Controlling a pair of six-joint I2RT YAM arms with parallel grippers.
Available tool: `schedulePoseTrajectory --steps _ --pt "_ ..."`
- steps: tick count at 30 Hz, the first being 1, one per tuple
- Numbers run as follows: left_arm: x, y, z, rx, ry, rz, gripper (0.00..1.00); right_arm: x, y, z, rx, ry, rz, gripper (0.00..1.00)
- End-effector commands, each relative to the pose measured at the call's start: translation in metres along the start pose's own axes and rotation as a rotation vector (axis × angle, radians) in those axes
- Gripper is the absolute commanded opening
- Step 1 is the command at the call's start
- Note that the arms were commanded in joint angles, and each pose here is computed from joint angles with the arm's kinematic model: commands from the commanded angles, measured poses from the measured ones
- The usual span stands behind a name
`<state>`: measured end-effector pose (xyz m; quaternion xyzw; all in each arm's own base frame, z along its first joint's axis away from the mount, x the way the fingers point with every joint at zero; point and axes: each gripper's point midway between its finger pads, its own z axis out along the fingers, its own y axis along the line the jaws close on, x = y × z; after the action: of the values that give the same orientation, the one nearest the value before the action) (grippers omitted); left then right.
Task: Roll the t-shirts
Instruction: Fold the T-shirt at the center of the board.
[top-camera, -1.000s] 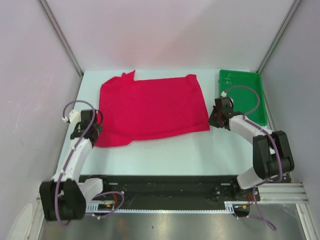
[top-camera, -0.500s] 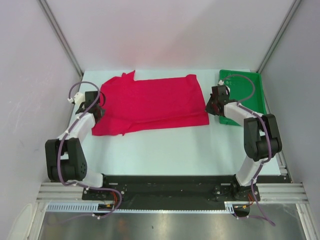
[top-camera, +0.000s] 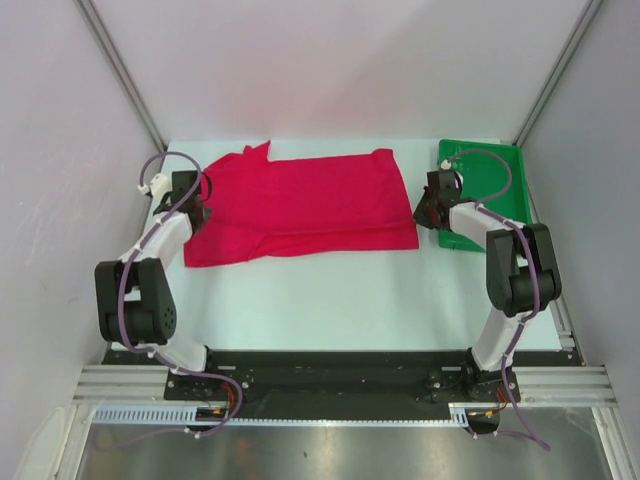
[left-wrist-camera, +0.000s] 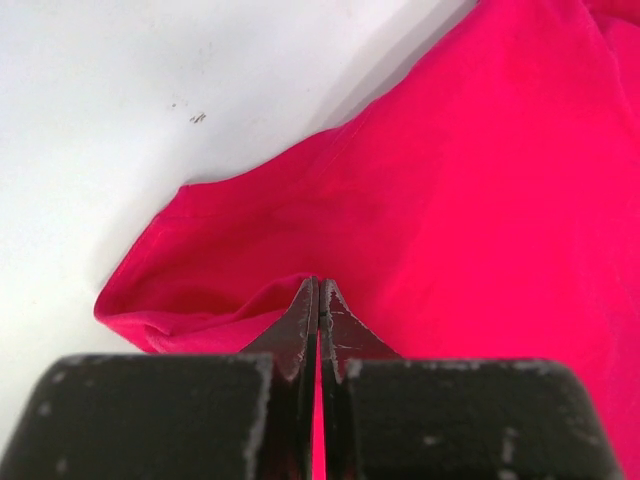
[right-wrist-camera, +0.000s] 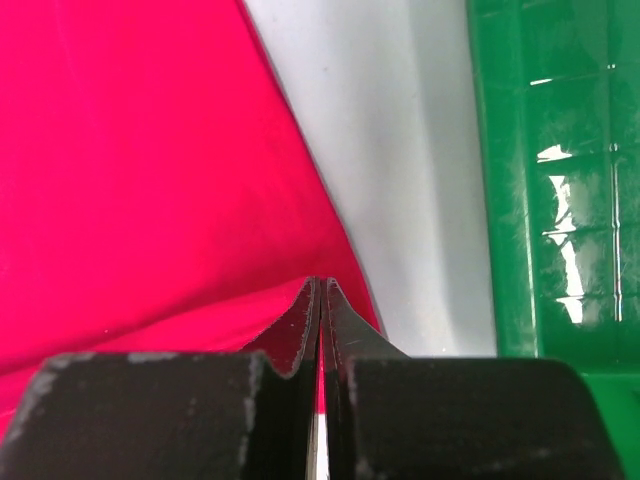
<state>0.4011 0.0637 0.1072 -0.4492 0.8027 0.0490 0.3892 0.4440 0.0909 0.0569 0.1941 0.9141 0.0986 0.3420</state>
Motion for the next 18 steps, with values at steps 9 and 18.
schedulePoseTrajectory --steps 9,18 --pt "-0.021 -0.040 0.018 0.069 -0.029 0.013 0.00 -0.032 0.008 0.016 -0.051 -0.067 0.020 0.00" --pt "-0.049 -0.031 -0.019 0.092 -0.084 0.010 0.82 -0.046 0.017 -0.022 -0.025 -0.109 -0.046 0.61"
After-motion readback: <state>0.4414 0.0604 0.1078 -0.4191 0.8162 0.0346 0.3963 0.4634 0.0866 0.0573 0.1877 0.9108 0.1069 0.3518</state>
